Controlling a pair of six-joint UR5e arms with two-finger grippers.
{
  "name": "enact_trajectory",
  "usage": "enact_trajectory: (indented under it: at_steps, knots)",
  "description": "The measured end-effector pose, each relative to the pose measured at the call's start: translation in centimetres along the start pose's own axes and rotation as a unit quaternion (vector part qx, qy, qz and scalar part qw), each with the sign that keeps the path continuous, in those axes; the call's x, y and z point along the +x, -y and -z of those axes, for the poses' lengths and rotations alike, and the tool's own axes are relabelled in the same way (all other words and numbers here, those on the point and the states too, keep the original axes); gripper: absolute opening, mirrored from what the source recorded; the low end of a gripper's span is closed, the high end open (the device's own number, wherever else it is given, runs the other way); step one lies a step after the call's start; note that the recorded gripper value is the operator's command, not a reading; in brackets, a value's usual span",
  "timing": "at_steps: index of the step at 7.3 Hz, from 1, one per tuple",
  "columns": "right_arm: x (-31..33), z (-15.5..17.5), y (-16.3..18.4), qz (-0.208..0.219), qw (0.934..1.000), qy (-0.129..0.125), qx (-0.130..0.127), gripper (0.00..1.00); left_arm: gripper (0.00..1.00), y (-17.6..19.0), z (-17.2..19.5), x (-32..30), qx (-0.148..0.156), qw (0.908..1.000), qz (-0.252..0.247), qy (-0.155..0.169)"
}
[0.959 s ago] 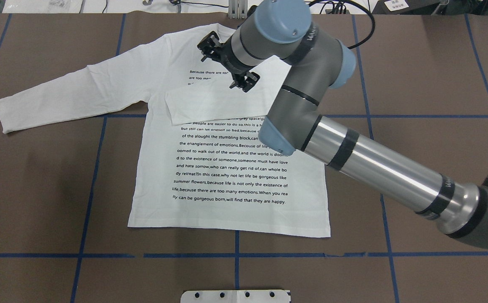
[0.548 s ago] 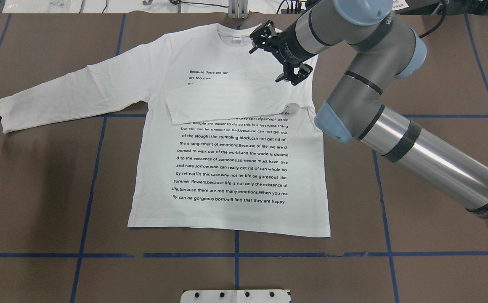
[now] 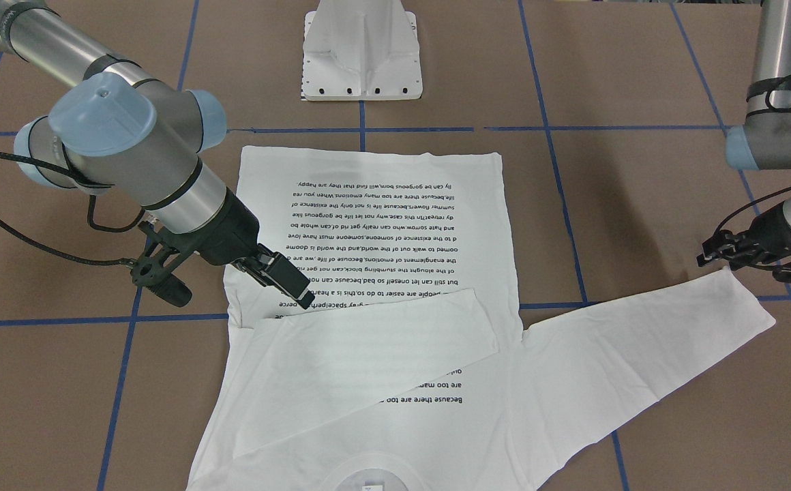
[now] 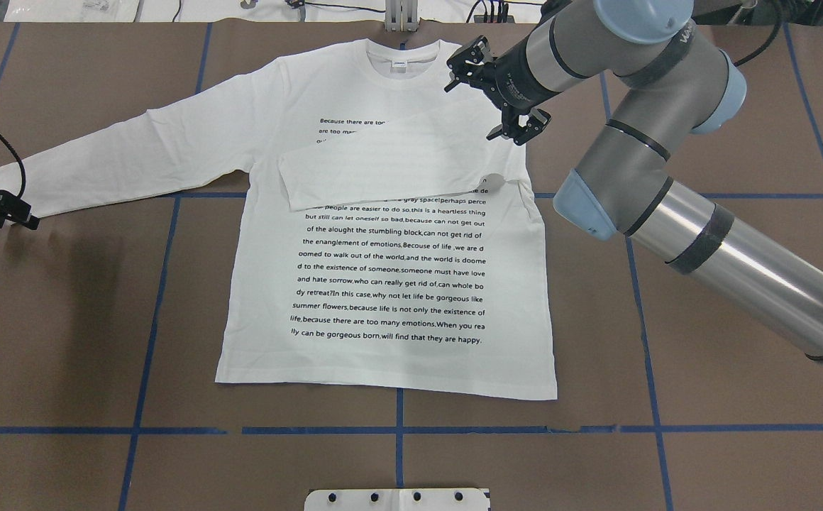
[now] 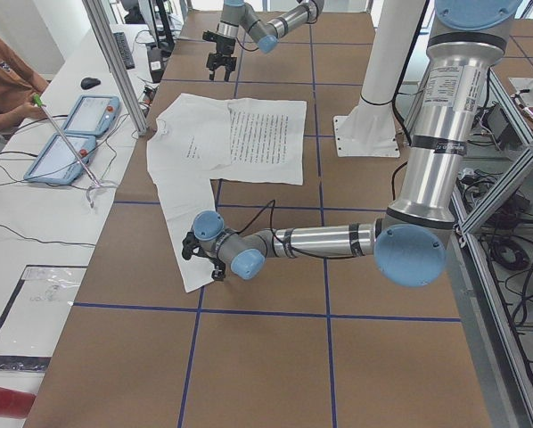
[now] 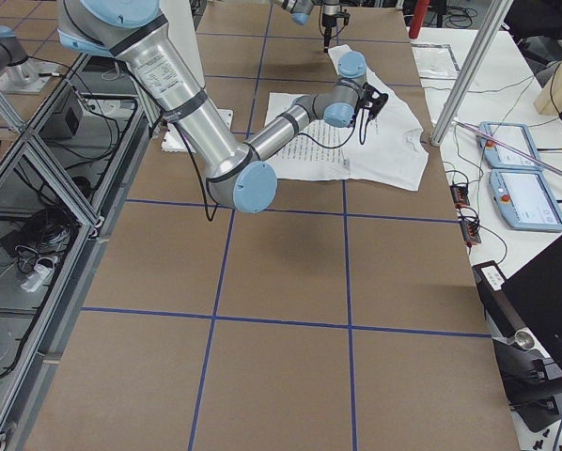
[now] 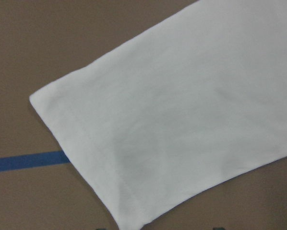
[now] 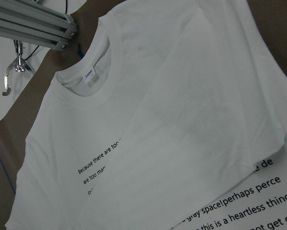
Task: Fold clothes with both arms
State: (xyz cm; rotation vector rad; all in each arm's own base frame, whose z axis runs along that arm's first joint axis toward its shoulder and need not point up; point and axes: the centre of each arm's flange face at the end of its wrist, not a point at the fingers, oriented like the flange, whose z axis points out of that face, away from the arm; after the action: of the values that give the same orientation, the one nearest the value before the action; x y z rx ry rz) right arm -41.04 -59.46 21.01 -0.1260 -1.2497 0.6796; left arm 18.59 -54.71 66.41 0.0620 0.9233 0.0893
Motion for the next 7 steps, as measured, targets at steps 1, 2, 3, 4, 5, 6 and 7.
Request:
enact_trajectory:
  at_steps: [1, 2, 3, 4, 5, 6, 7]
  knots:
    - [0.1, 0.0, 0.0, -0.001, 1.0, 0.0, 0.0, 0.99, 0.7, 0.0, 0.0, 0.0, 0.0, 1.0, -0.002, 0.001]
    - [0.1, 0.0, 0.0, -0.002, 1.0, 0.0, 0.0, 0.99, 0.69, -0.1, -0.1, 0.0, 0.0, 1.0, -0.004, 0.002]
    - [0.2, 0.0, 0.0, -0.003, 1.0, 0.0, 0.001, 0.99, 0.68, -0.2, -0.1, -0.2, 0.0, 1.0, -0.006, 0.003]
    - [0.2, -0.1, -0.1, -0.004, 1.0, 0.0, 0.001, 0.99, 0.67, -0.4, 0.0, -0.4, 0.001, 1.0, -0.006, 0.005]
    - [0.2, -0.1, -0.1, -0.004, 1.0, 0.0, 0.001, 0.99, 0.63, -0.3, 0.0, -0.7, 0.006, 0.9999, -0.005, 0.015]
    - [0.2, -0.1, -0.2, -0.004, 1.0, 0.001, 0.0, 0.99, 0.57, -0.2, 0.0, -1.0, 0.015, 0.9995, -0.006, 0.028]
    - [0.1, 0.0, -0.2, -0.004, 1.0, 0.001, 0.0, 0.99, 0.42, 0.0, 0.1, -1.2, 0.021, 0.9991, -0.007, 0.037]
